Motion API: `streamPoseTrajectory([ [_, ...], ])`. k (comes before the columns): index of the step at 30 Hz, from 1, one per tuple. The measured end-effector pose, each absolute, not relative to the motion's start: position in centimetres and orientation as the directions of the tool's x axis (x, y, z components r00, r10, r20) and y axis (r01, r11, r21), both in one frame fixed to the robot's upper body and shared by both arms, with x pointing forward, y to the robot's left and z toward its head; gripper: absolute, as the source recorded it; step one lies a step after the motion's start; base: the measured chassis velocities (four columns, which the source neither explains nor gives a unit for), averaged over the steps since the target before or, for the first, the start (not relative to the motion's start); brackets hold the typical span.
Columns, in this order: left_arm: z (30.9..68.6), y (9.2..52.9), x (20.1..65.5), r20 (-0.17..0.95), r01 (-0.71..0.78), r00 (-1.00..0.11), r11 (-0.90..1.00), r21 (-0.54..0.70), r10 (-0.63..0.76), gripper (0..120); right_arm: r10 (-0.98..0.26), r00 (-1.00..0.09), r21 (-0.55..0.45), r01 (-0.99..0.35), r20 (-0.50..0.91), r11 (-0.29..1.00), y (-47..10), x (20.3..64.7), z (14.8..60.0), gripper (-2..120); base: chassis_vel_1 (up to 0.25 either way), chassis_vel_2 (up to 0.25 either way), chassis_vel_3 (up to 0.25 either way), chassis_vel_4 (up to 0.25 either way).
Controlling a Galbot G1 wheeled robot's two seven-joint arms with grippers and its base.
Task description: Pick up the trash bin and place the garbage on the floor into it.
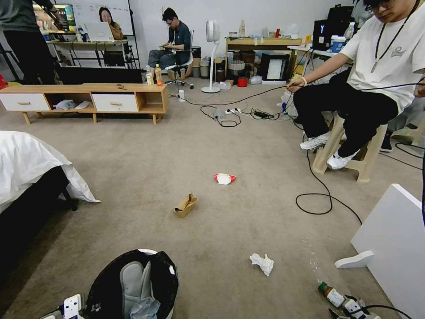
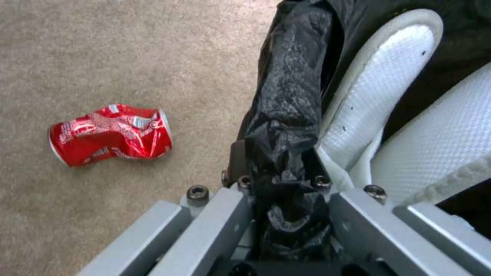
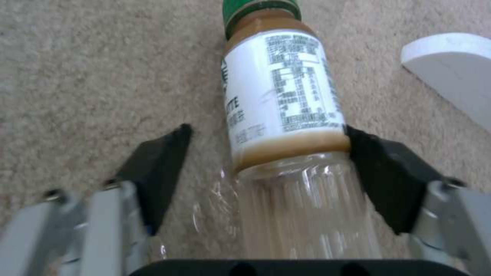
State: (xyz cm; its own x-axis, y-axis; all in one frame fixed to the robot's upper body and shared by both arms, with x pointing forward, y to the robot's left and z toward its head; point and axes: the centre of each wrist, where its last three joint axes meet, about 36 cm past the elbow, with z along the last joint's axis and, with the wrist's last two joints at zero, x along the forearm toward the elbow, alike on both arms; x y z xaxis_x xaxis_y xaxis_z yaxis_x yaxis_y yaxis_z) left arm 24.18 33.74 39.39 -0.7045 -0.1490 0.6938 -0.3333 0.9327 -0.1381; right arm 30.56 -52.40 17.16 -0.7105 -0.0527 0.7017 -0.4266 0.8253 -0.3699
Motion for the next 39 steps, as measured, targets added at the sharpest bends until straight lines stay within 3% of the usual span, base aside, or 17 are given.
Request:
streamPoseTrajectory([
  [4,39.4,33.8,24.2,0.694,-0.335,-0.704,0.932,-0.138,-0.150,2,-0.049,-0.705,-0.365,-0.423,0.707,0.829,-52.2,30.8,16.4,56,0.000,0.000,0.000,0.000],
  [6,39.4,33.9,24.1,0.695,-0.336,-0.704,0.932,-0.139,-0.150,2,-0.046,-0.703,-0.365,-0.422,0.710,0.830,-52.2,30.9,16.1,53,0.000,0.000,0.000,0.000],
  [17,39.4,34.1,24.1,0.696,-0.339,-0.702,0.930,-0.139,-0.151,2,-0.042,-0.693,-0.358,-0.422,0.720,0.833,-51.8,30.6,15.2,50,0.000,0.000,0.000,0.000],
  [25,39.4,34.0,24.2,0.696,-0.335,-0.703,0.931,-0.143,-0.146,2,-0.055,-0.704,-0.359,-0.426,0.708,0.831,-51.7,30.0,15.8,34,0.000,0.000,0.000,0.000],
  [39,40.0,33.7,24.1,0.691,-0.328,-0.709,0.933,-0.146,-0.141,2,-0.120,-0.778,-0.376,-0.425,0.617,0.823,-51.4,29.4,18.9,30,0.000,0.000,0.000,0.000],
])
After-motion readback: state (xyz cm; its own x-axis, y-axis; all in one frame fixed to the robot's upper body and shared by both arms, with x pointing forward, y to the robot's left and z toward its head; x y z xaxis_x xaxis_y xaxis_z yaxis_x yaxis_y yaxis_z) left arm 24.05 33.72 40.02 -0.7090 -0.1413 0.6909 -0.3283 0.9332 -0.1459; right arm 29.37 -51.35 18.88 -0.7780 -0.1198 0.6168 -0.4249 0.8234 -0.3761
